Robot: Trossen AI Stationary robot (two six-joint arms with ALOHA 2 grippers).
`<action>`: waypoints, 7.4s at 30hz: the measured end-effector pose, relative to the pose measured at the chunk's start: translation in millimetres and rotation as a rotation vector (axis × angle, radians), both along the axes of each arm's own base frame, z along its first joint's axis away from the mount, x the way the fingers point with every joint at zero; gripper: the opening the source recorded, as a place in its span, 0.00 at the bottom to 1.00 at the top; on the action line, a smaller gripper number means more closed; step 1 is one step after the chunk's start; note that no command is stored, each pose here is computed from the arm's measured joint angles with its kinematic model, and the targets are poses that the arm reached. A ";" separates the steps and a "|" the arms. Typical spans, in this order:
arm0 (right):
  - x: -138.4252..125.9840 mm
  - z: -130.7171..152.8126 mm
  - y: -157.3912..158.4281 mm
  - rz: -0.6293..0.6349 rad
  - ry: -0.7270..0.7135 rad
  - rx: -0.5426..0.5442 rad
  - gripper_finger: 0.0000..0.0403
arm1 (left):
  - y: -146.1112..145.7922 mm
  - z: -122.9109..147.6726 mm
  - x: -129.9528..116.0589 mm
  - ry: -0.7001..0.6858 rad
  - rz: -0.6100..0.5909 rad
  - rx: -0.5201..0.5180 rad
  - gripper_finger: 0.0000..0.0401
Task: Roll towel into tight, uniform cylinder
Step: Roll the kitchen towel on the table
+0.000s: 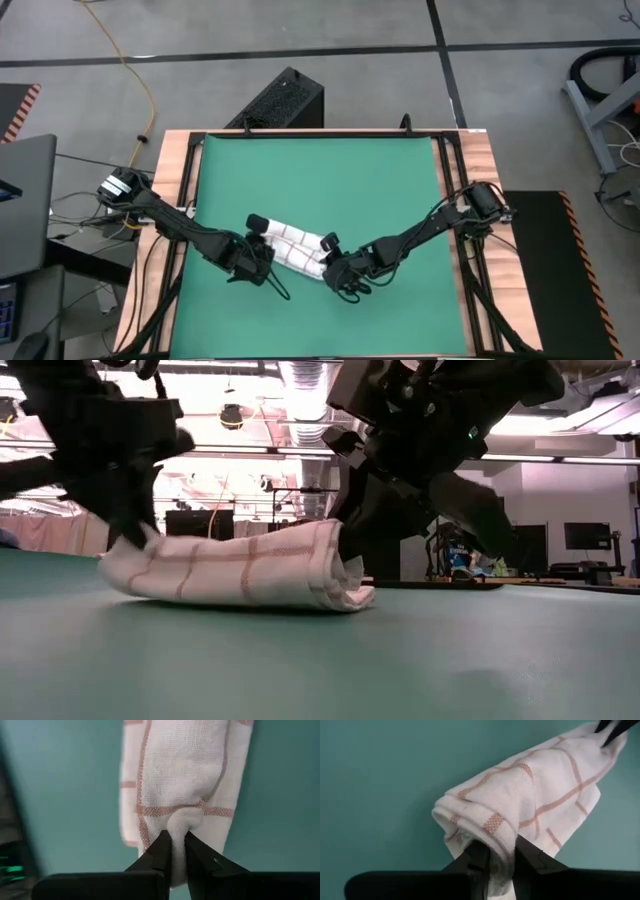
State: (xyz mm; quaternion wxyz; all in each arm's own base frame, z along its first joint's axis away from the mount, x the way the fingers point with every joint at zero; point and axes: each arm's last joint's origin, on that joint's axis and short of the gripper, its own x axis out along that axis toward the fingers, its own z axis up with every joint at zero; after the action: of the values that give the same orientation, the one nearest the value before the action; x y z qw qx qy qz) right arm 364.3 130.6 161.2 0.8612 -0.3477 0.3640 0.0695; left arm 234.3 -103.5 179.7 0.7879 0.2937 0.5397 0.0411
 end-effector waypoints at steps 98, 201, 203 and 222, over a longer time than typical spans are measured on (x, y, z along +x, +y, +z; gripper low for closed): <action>-37.7 -13.5 41.8 -0.791 0.238 0.890 0.09 | 44.1 -57.7 2.8 -0.183 0.090 -1.139 0.20; -69.0 -1.8 80.2 -0.429 0.256 0.577 0.61 | 28.0 -90.4 64.1 -0.407 -0.478 -0.450 0.21; -72.3 -2.0 83.9 -0.418 0.275 0.580 0.61 | 30.3 -94.6 63.9 -0.387 -0.435 -0.479 0.21; -127.8 -6.6 125.4 -0.538 0.281 0.547 0.61 | 40.8 -99.1 63.6 -0.350 -0.273 -0.624 0.14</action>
State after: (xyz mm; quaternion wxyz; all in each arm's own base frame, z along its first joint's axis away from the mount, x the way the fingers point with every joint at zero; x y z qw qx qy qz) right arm 236.5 256.0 154.6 0.8512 0.0150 0.5243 -0.0173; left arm 298.0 -62.8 80.7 0.9179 0.0977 0.3393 -0.1811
